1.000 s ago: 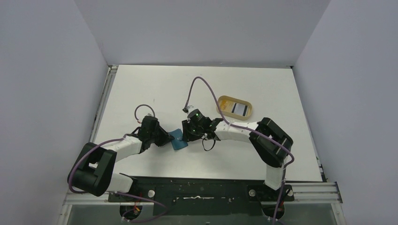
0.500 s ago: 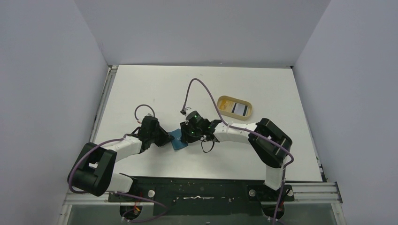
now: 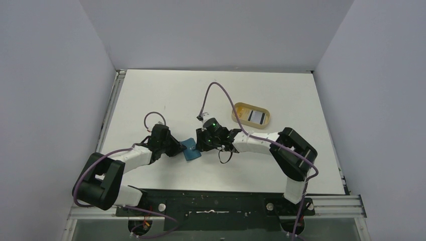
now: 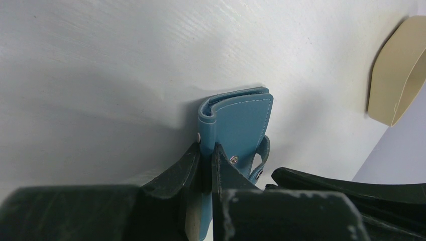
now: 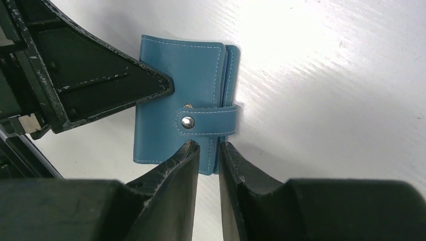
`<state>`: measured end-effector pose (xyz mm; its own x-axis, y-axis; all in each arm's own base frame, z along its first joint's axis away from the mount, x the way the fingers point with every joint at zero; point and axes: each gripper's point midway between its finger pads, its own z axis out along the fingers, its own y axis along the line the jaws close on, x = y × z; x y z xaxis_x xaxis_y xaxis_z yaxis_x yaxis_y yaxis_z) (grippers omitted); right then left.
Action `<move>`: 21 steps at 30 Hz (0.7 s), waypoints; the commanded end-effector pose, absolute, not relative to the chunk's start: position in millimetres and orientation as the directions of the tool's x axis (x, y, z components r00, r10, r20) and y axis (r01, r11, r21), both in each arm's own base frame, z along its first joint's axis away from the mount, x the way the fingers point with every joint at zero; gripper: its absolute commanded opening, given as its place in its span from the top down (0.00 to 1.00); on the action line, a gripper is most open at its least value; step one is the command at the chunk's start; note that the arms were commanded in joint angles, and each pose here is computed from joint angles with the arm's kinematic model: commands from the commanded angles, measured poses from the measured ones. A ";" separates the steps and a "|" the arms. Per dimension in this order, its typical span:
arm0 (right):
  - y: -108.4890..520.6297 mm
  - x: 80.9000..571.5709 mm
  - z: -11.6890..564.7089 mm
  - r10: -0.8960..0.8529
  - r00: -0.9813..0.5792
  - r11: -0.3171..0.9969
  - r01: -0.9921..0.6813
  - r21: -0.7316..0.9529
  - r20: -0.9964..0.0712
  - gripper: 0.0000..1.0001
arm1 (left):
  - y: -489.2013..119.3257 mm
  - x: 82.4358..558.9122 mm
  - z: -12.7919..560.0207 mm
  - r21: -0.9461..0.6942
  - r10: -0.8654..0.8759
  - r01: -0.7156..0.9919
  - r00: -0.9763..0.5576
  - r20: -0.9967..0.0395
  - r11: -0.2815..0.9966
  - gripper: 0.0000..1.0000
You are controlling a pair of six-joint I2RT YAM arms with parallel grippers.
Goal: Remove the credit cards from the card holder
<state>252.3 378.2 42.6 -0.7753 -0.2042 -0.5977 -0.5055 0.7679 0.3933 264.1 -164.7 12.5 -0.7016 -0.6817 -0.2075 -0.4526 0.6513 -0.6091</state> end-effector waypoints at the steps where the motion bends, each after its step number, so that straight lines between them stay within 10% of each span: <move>1: 391.9 269.3 71.3 -0.142 -0.731 0.741 -0.525 0.418 -0.667 0.77 | -148.2 247.4 -12.3 -0.503 -0.659 -0.498 -0.722 -0.211 0.707 1.00; 21: 412.5 266.3 44.4 -0.152 -0.754 0.715 -0.530 0.456 -0.639 0.78 | -147.6 245.6 -16.1 -0.492 -0.655 -0.501 -0.727 -0.207 0.712 1.00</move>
<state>253.8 388.9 24.5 -0.7865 -0.2049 -0.5825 -0.5054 0.7557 0.4166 266.4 -166.6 12.2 -0.7048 -0.6801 -0.2018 -0.4515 0.6494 -0.6120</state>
